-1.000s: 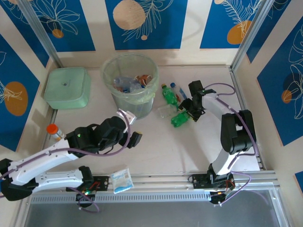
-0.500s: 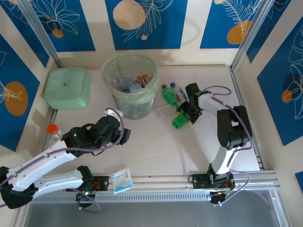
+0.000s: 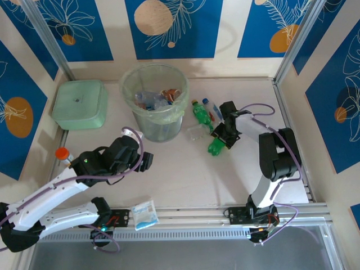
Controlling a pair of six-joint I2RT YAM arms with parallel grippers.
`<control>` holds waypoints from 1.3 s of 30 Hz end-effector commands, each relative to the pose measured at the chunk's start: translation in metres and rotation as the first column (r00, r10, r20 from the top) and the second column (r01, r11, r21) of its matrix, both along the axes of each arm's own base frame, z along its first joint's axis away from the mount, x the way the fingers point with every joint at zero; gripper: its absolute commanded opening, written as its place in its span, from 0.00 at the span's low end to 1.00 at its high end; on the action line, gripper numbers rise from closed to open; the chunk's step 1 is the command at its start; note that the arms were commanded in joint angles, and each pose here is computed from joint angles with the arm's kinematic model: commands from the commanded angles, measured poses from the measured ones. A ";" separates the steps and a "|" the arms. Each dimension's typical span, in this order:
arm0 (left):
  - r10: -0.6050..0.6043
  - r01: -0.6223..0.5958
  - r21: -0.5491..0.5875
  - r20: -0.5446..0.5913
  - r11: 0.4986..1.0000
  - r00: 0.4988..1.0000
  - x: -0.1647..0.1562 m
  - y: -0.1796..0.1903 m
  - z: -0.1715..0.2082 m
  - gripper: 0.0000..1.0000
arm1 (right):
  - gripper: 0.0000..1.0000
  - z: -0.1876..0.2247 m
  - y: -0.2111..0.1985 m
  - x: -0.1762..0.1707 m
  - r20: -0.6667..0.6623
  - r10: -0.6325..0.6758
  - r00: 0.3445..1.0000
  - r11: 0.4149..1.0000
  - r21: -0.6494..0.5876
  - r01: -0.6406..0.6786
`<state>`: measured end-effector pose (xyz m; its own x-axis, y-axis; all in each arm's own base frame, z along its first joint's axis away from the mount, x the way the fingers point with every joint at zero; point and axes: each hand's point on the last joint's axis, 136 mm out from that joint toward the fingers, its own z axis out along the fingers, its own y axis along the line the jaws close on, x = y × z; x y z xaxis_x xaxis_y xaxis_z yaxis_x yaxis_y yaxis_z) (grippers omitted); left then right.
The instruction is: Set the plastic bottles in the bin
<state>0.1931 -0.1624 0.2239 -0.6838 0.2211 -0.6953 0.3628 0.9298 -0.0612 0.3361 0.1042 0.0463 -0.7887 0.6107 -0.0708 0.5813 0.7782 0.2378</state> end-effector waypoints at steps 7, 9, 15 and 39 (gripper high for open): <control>0.028 -0.029 -0.034 -0.025 0.999 0.999 -0.002 0.003 -0.007 0.83 | 0.58 0.154 0.014 0.005 0.379 0.112 0.919 0.993 -0.002 -0.121; 0.026 -0.027 -0.039 -0.031 0.999 0.999 -0.003 0.001 -0.009 0.83 | 0.58 0.196 0.022 0.005 0.484 0.134 0.865 0.988 -0.001 -0.152; 0.024 -0.027 -0.061 -0.045 0.998 0.999 -0.004 -0.002 -0.013 0.82 | 0.58 0.307 0.059 0.010 0.726 0.190 0.661 0.957 0.014 -0.290; -0.016 0.008 -0.092 -0.085 0.996 0.996 -0.009 -0.013 -0.024 0.79 | 0.58 0.376 0.206 0.090 0.841 0.366 0.400 0.825 -0.094 -0.557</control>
<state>0.1846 -0.1731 0.2000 -0.7378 0.1735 -0.6524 0.3576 0.9201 -0.1597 0.4309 0.3004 0.4136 -0.6098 0.2811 -0.7410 -0.3287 0.7611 0.5593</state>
